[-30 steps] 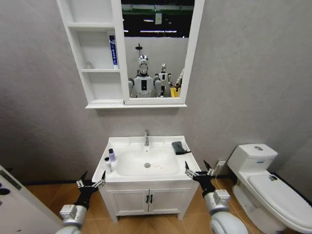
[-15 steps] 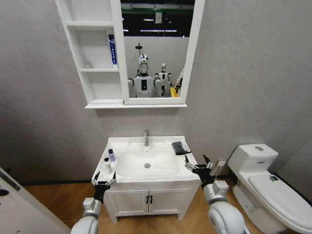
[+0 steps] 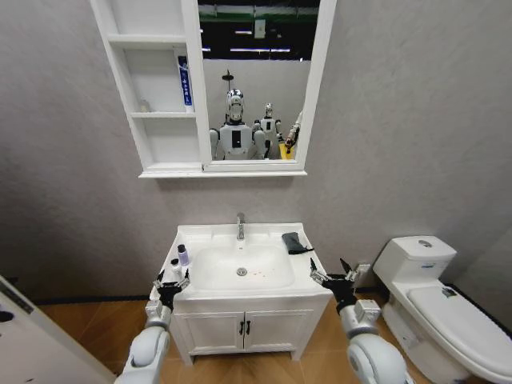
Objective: Move facial cleanser and shampoo from washbasin to cabinet, then wipe washbasin with towel.
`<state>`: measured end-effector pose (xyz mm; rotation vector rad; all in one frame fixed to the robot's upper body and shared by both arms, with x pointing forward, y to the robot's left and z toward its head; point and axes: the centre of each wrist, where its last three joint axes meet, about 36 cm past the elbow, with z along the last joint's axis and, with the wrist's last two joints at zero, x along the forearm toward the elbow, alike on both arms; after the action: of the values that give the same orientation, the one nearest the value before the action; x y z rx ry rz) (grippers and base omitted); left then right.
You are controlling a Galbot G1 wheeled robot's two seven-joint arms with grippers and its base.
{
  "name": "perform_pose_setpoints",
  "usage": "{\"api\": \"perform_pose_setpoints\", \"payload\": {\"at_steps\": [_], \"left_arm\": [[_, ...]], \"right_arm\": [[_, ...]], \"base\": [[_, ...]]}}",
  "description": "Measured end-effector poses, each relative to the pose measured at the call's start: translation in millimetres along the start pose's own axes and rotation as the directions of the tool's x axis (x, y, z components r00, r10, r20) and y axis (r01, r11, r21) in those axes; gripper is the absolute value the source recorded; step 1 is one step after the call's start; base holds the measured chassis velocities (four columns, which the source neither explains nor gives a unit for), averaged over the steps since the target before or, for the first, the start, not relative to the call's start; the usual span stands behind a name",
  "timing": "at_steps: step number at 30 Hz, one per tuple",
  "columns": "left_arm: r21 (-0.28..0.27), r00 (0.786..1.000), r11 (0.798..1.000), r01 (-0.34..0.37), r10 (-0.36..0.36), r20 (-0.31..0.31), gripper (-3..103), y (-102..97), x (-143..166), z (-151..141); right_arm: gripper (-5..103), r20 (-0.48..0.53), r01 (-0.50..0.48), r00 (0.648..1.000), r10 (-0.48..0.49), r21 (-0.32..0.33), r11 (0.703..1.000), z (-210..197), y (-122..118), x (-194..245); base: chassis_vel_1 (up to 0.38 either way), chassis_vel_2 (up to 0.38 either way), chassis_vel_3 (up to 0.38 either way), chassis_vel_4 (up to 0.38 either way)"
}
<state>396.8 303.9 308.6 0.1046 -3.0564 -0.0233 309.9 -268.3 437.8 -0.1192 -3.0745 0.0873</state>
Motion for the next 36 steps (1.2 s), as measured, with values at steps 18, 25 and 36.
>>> {"api": "perform_pose_setpoints", "payload": {"at_steps": [18, 25, 36], "left_arm": [[0.025, 0.999, 1.000, -0.016, 0.017, -0.034, 46, -2.7, -0.7, 3.4], [0.020, 0.998, 1.000, -0.006, 0.007, -0.054, 36, 0.9, 21.5, -47.6], [-0.026, 0.999, 1.000, 0.012, -0.011, 0.035, 36, 28.1, 26.5, -269.6]], "right_arm": [[100, -0.009, -0.004, 1.000, 0.004, -0.005, 1.000, 3.5, 3.7, -8.0], [100, -0.014, -0.006, 1.000, 0.006, 0.001, 1.000, 5.9, 5.4, -8.4], [100, -0.013, 0.030, 0.999, -0.030, 0.015, 0.999, 6.0, 16.4, -18.0]], "base": [[0.000, 0.000, 0.000, 0.000], [0.000, 0.000, 0.000, 0.000], [0.000, 0.000, 0.000, 0.000]]}}
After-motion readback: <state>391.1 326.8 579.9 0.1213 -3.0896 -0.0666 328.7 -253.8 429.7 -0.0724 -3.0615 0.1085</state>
